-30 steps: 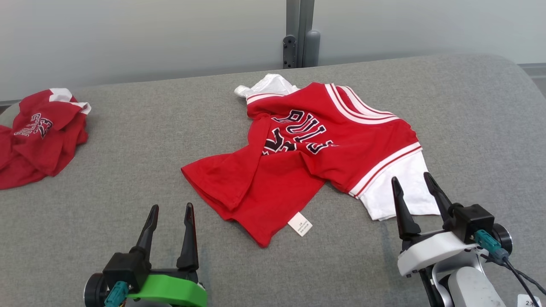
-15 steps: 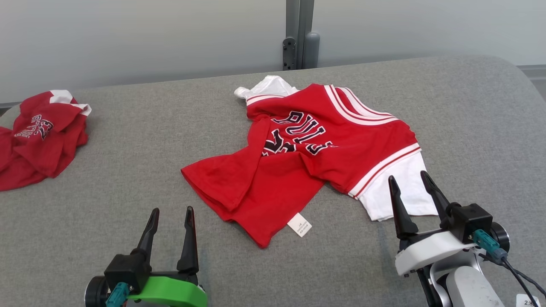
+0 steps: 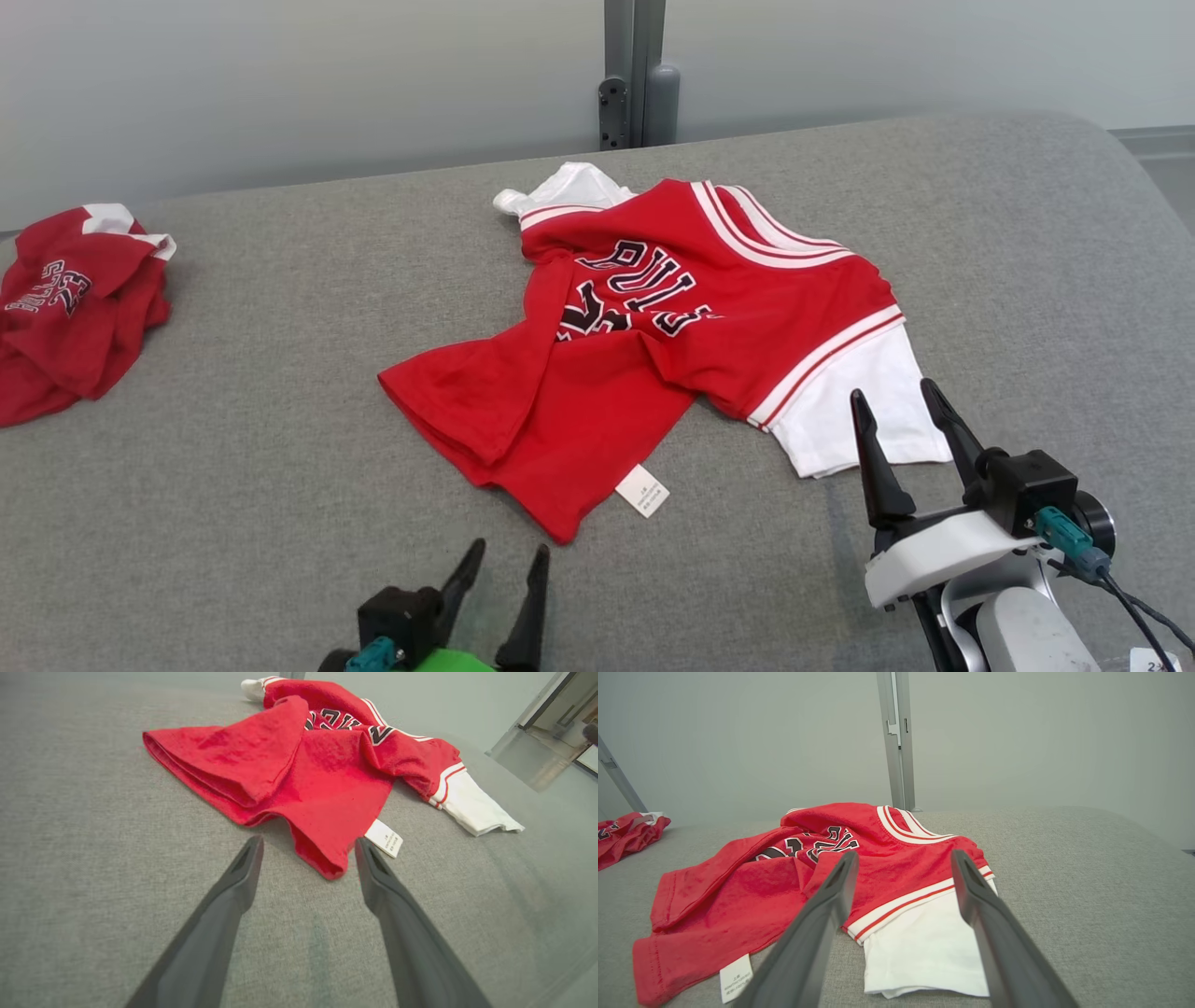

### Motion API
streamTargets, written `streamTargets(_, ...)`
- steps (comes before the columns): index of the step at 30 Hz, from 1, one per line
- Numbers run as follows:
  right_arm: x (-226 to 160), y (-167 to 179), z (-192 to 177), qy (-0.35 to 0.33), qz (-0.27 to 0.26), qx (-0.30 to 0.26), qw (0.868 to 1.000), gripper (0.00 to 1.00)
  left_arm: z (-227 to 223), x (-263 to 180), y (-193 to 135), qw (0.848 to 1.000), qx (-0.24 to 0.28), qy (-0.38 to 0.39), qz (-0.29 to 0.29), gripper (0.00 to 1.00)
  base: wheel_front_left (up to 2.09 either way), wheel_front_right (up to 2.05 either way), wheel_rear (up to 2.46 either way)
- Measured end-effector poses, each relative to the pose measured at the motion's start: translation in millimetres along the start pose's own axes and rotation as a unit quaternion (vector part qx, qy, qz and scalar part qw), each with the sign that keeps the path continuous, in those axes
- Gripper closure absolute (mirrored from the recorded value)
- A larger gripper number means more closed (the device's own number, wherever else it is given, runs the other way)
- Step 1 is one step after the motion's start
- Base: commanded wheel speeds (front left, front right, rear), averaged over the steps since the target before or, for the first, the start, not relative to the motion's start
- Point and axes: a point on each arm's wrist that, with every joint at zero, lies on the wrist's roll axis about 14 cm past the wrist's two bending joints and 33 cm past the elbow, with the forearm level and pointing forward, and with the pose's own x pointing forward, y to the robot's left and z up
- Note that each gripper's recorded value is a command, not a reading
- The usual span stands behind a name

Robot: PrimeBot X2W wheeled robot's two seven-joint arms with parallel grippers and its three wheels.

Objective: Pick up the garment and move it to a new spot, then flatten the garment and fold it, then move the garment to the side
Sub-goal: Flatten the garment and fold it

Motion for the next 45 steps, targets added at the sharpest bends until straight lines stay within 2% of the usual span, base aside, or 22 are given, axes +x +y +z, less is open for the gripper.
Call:
streamTargets(6, -2.2, -4.2, -5.8, 0.009, -0.006, 0.0, 1.0, 0.0, -30.5, 6.9, -20.1, 0.995, -0.058, 0.071, -0.027, 0.0, 0.0, 0.0, 0.0)
streamTargets(22, -4.4, -31.3, -13.4, 0.021, -0.045, -0.006, 0.999, 0.0, -51.1, 42.1, -20.6, 0.99, -0.073, 0.119, -0.014, 0.0, 0.0, 0.0, 0.0)
streamTargets(23, -4.8, -33.0, -13.8, 0.022, -0.048, -0.007, 0.999, 0.0, -51.7, 43.8, -20.9, 0.99, -0.072, 0.12, -0.015, 0.04, 0.0, 0.0, 0.0)
streamTargets(24, -5.3, -34.4, -14.1, 0.023, -0.05, -0.008, 0.998, 0.0, -52.6, 45.3, -20.8, 0.99, -0.068, 0.122, -0.014, 0.25, 0.0, 0.0, 0.0)
streamTargets(25, -5.6, -35.6, -14.4, 0.024, -0.051, -0.009, 0.998, 0.0, -52.8, 46.5, -20.9, 0.99, -0.067, 0.122, -0.015, 0.51, 0.0, 0.0, 0.0)
streamTargets(26, -6.0, -37.0, -14.6, 0.024, -0.053, -0.01, 0.998, 0.0, -53.2, 47.4, -21.2, 0.99, -0.069, 0.122, -0.015, 0.65, 0.0, 0.0, 0.0)
streamTargets(27, -6.5, -38.6, -14.7, 0.024, -0.056, -0.01, 0.998, 0.0, -53.5, 48.3, -20.6, 0.99, -0.073, 0.122, -0.013, 0.87, 0.0, 0.0, 0.0)
streamTargets(28, -6.9, -40.1, -15.0, 0.025, -0.058, -0.012, 0.998, 0.0, -53.4, 48.8, -20.6, 0.99, -0.074, 0.121, -0.013, 1.0, 0.0, 0.0, 0.0)
streamTargets(33, -11.6, -51.0, -24.2, 0.041, -0.075, -0.015, 0.996, 0.0, -44.8, 52.1, -15.6, 0.993, -0.075, 0.095, -0.003, 1.0, 0.0, 0.0, 0.0)
streamTargets(38, -24.8, -69.5, -50.9, 0.085, -0.107, -0.006, 0.991, 0.0, -26.1, 54.5, -2.4, 0.996, -0.072, 0.058, 0.014, 1.0, 0.0, 0.0, 0.0)
streamTargets(45, -25.4, -78.9, -78.4, 0.131, -0.123, 0.002, 0.984, 0.0, 2.6, 42.1, 32.6, 0.996, -0.063, 0.006, 0.061, 1.0, 0.0, 0.0, 0.0)
